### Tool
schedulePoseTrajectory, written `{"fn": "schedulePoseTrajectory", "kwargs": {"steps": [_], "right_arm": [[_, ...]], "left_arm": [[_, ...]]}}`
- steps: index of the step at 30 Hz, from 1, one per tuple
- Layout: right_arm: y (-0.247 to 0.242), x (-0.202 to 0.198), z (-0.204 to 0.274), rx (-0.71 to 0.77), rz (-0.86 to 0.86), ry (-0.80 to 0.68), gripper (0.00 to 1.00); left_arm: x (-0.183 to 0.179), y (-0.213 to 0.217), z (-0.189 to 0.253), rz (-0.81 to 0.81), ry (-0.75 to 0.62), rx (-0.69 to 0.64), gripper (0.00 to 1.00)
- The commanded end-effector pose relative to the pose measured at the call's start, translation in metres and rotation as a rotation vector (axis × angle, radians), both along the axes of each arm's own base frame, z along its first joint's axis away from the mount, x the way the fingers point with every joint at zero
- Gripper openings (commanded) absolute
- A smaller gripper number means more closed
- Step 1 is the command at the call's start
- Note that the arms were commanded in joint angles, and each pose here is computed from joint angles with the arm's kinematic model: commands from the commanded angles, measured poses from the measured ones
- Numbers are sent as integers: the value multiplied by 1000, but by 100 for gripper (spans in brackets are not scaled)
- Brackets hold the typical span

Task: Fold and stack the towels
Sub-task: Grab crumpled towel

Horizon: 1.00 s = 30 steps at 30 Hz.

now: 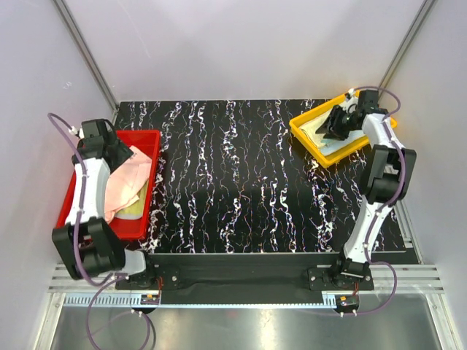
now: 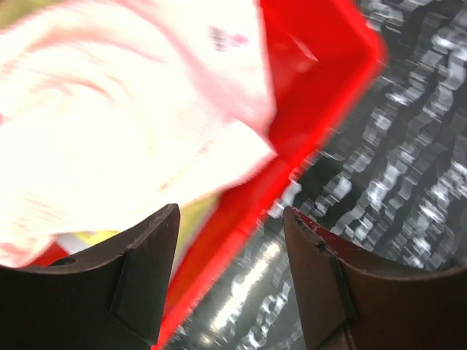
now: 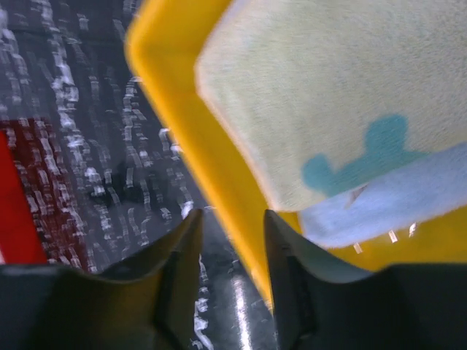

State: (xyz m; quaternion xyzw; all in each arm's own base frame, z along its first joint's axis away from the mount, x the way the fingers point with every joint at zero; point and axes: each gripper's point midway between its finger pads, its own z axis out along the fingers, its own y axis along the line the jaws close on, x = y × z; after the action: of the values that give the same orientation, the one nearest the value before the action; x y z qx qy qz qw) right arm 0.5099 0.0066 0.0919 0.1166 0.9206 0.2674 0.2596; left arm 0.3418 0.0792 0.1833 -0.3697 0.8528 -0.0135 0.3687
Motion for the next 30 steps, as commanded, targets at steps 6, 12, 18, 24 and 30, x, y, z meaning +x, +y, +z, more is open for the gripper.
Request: {"fn": "schedulePoseTrajectory", "kwargs": {"steps": [6,12,18,24,30], "right_arm": [[26,-11,128,57,31,-311,99],[36,-14,140,65,66,-345,100],[39,-18,148,56,81,-361,100],[43,-21,160,46,91,-386,100],[52,-26,164,40,116,-376,100]], "left_arm": [[-29,69,-69,157,327,174,66],[-19,81,-103,125,444,117,55],[4,73,-96,47,406,60,12],[31,54,-24,-38,213,48,0],[38,9,87,-178,-32,49,0]]}}
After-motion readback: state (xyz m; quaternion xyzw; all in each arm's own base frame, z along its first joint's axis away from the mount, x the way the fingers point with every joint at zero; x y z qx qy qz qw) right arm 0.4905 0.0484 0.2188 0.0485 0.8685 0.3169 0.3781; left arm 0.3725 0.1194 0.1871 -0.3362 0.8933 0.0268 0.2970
